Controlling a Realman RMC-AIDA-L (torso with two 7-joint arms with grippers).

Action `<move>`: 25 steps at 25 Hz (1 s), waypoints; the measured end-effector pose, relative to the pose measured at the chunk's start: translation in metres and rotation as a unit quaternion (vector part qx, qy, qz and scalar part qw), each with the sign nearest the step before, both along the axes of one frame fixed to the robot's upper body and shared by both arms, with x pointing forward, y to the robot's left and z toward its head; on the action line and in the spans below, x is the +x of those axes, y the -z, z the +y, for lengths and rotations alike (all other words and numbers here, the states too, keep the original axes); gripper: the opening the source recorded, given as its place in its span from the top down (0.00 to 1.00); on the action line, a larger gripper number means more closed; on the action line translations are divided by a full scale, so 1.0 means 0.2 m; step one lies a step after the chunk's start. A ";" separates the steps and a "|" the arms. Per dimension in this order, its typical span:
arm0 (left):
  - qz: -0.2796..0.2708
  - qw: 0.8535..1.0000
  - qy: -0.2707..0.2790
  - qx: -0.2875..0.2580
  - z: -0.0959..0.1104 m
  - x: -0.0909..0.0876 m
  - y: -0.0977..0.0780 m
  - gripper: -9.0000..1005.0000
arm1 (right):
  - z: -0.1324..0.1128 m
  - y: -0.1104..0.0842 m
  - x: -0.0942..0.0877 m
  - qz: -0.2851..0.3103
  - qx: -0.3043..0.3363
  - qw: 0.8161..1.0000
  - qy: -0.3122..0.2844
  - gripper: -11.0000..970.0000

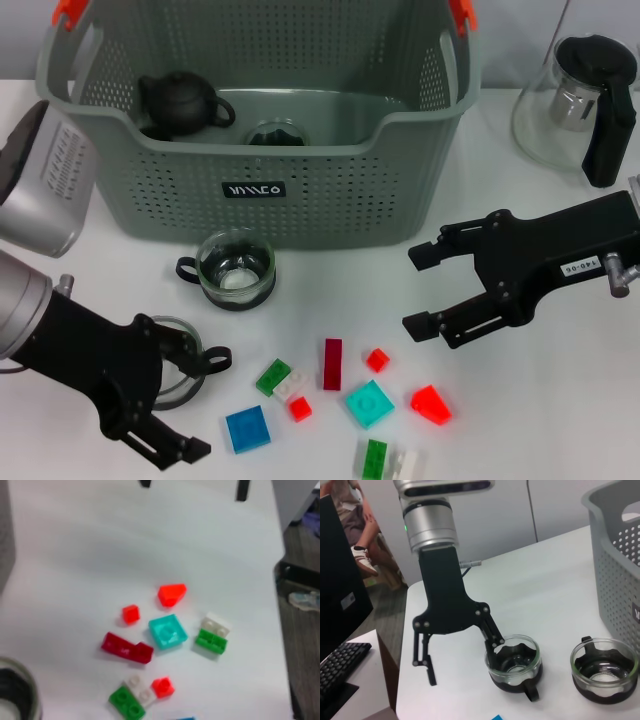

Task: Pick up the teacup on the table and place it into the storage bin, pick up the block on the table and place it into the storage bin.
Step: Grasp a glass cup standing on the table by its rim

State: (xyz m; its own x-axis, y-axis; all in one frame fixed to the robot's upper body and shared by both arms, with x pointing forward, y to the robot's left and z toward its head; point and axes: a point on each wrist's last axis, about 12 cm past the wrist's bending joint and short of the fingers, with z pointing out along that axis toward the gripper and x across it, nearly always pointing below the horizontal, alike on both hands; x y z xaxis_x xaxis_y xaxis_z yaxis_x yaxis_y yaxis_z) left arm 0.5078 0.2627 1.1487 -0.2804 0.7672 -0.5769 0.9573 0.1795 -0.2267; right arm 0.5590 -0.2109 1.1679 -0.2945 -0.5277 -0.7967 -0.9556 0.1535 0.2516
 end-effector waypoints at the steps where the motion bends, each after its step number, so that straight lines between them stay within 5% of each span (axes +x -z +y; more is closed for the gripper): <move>1: -0.002 1.000 -0.004 0.005 0.00 0.01 0.00 0.14 | 0.00 0.00 0.00 0.001 0.001 1.000 0.001 0.03; 25: -0.017 0.991 -0.048 0.124 -0.01 0.11 0.03 0.15 | 0.05 0.02 0.05 -0.001 0.012 1.000 0.020 0.04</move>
